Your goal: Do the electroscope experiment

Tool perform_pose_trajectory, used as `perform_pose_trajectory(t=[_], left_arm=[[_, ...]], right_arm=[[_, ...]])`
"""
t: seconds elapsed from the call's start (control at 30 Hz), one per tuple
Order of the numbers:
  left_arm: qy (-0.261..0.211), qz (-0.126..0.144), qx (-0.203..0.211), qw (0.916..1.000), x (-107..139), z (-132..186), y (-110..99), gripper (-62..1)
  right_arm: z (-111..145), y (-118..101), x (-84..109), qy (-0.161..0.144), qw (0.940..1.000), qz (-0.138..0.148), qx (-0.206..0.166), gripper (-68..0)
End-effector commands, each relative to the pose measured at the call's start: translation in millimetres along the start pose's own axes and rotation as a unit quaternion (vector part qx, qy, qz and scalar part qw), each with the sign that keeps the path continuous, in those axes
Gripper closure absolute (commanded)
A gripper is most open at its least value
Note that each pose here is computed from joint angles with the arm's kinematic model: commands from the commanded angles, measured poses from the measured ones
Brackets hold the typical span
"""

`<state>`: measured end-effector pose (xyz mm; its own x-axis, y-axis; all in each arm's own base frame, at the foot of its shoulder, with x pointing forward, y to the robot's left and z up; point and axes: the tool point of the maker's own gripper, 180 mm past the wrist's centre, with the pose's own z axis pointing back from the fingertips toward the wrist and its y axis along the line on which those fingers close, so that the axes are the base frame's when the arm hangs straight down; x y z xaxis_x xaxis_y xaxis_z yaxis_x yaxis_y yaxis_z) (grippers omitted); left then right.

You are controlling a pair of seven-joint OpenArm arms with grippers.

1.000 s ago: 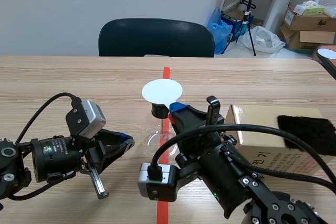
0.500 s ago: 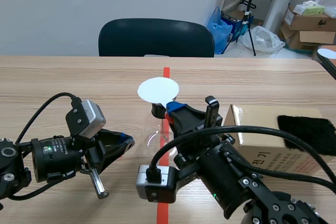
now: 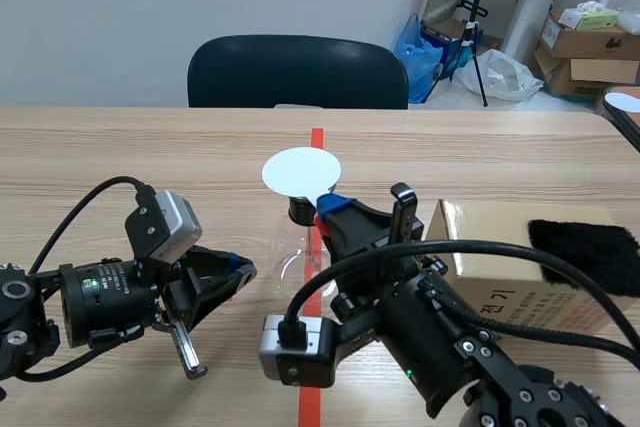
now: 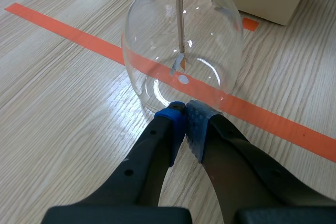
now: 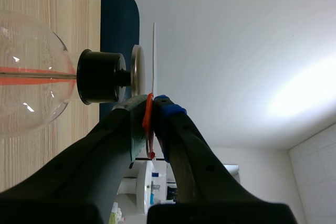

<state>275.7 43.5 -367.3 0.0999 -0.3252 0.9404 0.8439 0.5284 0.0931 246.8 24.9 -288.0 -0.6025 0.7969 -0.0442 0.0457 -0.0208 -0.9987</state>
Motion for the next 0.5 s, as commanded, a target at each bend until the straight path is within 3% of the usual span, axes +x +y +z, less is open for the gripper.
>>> perform_pose_trajectory(t=[0.0, 0.37, 0.47], left_arm=[[-0.022, -0.004, 0.003, 0.9998, 14.7, -3.2, 4.8, -2.7], [-0.022, -0.004, 0.003, 0.9998, 14.7, -3.2, 4.8, -2.7], [-0.022, -0.004, 0.003, 0.9998, 14.7, -3.2, 4.8, -2.7]], right_arm=[[-3.9, -14.3, -3.2, 0.001, 0.9997, 0.009, -0.023, -1.0], [-3.9, -14.3, -3.5, 0.002, 0.9997, 0.009, -0.023, -1.0], [-3.7, -14.4, -11.0, 0.022, 0.9994, 0.009, -0.023, -1.0]])
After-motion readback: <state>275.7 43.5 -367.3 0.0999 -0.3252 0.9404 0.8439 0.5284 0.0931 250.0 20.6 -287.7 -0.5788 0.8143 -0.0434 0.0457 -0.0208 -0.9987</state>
